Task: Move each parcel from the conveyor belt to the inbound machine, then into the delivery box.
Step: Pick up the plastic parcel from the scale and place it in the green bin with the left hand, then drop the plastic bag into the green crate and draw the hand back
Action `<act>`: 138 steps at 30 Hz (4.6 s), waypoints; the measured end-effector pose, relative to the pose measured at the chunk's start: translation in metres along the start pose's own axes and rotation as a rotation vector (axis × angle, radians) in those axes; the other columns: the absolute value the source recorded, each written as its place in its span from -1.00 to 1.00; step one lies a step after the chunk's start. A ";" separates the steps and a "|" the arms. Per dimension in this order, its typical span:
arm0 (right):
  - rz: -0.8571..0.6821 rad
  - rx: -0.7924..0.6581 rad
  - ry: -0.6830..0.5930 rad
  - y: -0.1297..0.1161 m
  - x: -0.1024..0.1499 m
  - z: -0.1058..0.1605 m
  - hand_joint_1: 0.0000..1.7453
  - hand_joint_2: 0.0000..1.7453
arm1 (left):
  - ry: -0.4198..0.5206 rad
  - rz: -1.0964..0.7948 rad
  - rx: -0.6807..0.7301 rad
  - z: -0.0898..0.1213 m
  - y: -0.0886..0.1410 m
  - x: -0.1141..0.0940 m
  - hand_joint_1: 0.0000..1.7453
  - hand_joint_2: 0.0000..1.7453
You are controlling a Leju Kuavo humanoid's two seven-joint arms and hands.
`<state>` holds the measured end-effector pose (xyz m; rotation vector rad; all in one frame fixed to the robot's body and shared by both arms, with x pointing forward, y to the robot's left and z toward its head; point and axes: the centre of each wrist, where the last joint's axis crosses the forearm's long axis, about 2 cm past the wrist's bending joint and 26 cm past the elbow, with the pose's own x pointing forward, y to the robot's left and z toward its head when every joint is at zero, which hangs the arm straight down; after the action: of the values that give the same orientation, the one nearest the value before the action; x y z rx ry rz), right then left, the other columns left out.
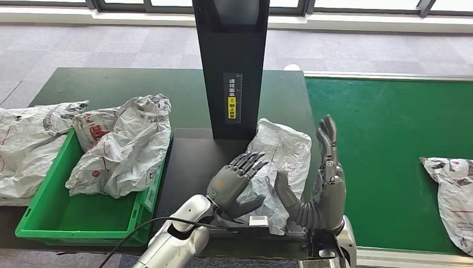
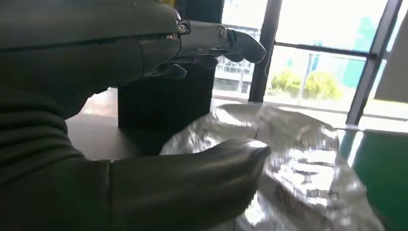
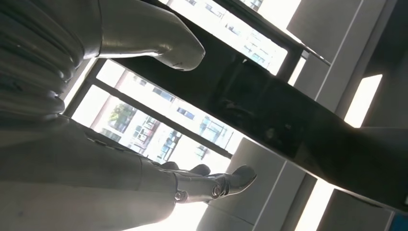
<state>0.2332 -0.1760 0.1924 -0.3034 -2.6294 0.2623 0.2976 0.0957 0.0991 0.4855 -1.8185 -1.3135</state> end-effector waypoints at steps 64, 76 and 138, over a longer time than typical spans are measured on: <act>0.036 -0.032 -0.001 -0.007 0.010 0.007 -1.00 1.00 | -0.035 0.101 0.058 0.010 -0.027 -0.022 1.00 1.00; 0.034 -0.047 0.006 -0.009 0.010 0.010 -1.00 1.00 | -0.060 0.159 0.758 0.044 0.033 -0.015 1.00 1.00; -0.030 -0.036 -0.040 0.000 0.001 -0.007 -1.00 1.00 | 0.298 -0.163 1.104 0.110 0.158 -0.131 1.00 1.00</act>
<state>0.2356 -0.1744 0.1986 -0.2728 -2.6787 0.2131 0.3105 0.3140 0.1789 1.3375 -2.1310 -0.1720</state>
